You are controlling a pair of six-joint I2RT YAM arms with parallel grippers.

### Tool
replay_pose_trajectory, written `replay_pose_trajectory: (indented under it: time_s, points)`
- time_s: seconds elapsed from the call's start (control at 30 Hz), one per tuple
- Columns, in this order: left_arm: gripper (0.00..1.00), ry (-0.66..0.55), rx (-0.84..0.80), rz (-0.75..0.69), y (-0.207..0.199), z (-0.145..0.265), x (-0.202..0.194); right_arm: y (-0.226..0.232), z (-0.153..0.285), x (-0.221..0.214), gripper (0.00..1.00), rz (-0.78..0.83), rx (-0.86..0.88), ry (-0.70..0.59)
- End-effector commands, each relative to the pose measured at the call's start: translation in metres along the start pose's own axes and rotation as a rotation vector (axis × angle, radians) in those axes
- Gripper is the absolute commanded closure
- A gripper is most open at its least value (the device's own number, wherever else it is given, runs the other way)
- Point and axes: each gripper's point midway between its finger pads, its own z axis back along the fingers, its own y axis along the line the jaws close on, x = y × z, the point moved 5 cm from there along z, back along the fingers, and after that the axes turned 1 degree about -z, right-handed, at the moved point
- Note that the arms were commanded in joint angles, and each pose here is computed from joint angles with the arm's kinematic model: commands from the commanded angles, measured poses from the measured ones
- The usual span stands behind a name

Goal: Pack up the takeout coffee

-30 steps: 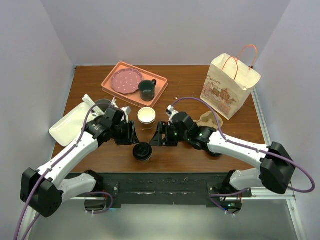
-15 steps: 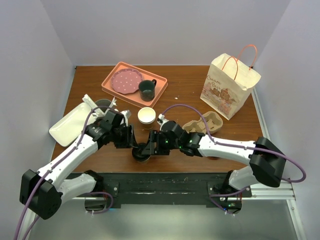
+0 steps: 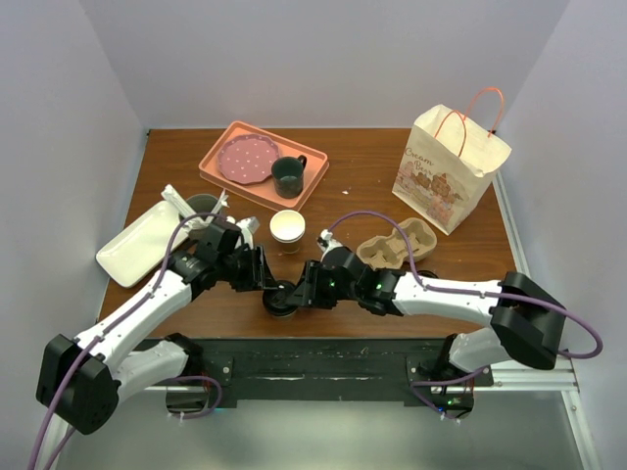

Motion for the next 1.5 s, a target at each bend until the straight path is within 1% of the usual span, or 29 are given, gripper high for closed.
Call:
replay_pose_trajectory:
  time_s: [0.0,0.13,0.27,0.43,0.53,0.63,0.7,0.83,0.97,1.07,1.17,1.2,1.23,1.33,1.4,1.47]
  points:
    - [0.57,0.123,0.117,0.046,0.031,-0.013,-0.034,-0.045,-0.008,-0.013,0.61,0.029,-0.121,-0.014]
    - [0.58,0.128,0.079,0.062,0.029,-0.014,-0.04,-0.074,-0.007,-0.026,0.64,0.027,-0.175,-0.005]
    - [0.57,0.11,0.023,0.058,0.02,-0.012,-0.035,-0.078,-0.004,-0.023,0.64,0.069,-0.175,-0.032]
    - [0.57,0.125,-0.024,0.085,0.012,-0.013,-0.035,-0.069,-0.004,-0.006,0.64,0.191,-0.174,-0.074]
    - [0.58,0.126,-0.039,0.091,0.009,-0.01,-0.035,-0.07,-0.003,0.009,0.64,0.256,-0.228,-0.088]
    - [0.57,0.135,-0.032,0.102,0.011,-0.008,-0.039,-0.07,-0.003,0.026,0.64,0.312,-0.245,-0.092]
    - [0.57,0.137,-0.031,0.107,0.011,-0.007,-0.041,-0.077,-0.001,0.041,0.63,0.307,-0.265,-0.1]
    - [0.58,0.135,-0.03,0.111,0.012,-0.006,-0.043,-0.072,0.005,0.063,0.63,0.36,-0.259,-0.096]
    - [0.58,0.134,-0.036,0.114,0.014,-0.009,-0.044,-0.054,0.006,0.065,0.62,0.394,-0.179,-0.065]
    - [0.58,0.128,-0.044,0.12,0.012,-0.01,-0.043,-0.05,0.007,0.064,0.59,0.369,-0.165,-0.06]
    - [0.58,0.129,-0.043,0.12,0.013,-0.012,-0.042,-0.045,0.015,0.067,0.54,0.331,-0.161,-0.089]
    - [0.58,0.131,-0.042,0.123,0.013,-0.013,-0.043,-0.039,0.018,0.072,0.52,0.326,-0.16,-0.112]
    - [0.58,0.127,-0.044,0.121,0.013,-0.013,-0.041,-0.036,0.024,0.073,0.47,0.313,-0.163,-0.117]
    - [0.58,0.125,-0.043,0.119,0.013,-0.014,-0.041,-0.022,0.034,0.078,0.4,0.282,-0.146,-0.137]
    - [0.58,0.127,-0.039,0.122,0.013,-0.014,-0.041,-0.014,0.04,0.079,0.38,0.254,-0.123,-0.146]
    - [0.57,0.129,-0.038,0.121,0.013,-0.015,-0.041,-0.014,0.043,0.073,0.38,0.231,-0.116,-0.122]
